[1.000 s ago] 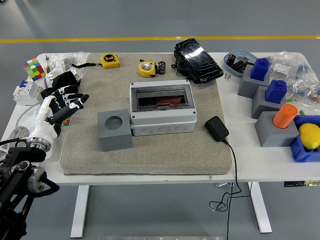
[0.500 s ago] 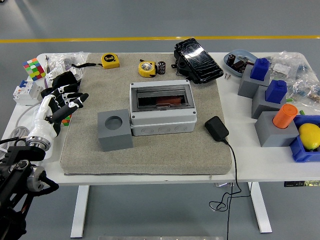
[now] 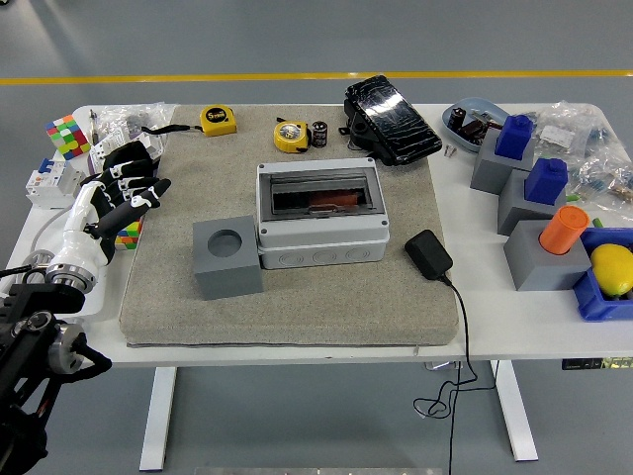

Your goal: Fetch the battery,place it into the box,close the lid of the box

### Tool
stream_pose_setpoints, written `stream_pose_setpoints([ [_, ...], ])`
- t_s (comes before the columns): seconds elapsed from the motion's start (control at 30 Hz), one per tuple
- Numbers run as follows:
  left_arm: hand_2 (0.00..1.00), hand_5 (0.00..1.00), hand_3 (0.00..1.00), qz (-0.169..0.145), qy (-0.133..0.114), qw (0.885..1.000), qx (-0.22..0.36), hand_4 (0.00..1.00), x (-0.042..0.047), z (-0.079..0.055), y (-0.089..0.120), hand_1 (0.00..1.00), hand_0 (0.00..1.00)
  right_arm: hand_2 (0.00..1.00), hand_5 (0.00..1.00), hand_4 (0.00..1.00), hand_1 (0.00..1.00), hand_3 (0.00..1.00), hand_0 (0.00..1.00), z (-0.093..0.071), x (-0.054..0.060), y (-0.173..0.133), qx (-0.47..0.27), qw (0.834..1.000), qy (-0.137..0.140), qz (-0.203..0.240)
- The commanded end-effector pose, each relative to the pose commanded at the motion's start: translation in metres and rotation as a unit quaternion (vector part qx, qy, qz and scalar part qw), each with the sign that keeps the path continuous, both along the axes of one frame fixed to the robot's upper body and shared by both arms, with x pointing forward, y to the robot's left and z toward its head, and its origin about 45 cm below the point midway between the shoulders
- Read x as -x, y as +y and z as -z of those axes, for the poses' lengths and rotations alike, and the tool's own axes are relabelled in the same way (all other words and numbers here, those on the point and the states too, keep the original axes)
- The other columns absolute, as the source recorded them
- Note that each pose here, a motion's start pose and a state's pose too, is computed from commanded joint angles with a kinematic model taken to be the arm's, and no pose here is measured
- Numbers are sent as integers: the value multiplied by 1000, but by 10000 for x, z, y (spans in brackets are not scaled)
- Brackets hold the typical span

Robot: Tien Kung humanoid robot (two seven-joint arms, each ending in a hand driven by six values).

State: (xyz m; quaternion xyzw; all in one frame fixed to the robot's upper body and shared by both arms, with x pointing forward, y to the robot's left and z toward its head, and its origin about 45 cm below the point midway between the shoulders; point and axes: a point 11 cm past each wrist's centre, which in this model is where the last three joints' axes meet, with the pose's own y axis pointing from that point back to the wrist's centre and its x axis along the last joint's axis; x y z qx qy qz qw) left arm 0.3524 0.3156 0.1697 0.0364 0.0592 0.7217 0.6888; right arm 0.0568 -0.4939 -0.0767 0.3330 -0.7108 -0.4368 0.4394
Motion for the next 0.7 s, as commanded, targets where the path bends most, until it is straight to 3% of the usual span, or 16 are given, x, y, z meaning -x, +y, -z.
stream_pose_setpoints([
  [0.7, 554, 280, 677, 14, -12, 1000, -7, 995, -92, -99, -51, 569, 467, 575, 488, 922, 597, 546, 570, -48, -105, -58, 6, 1000, 0, -19],
])
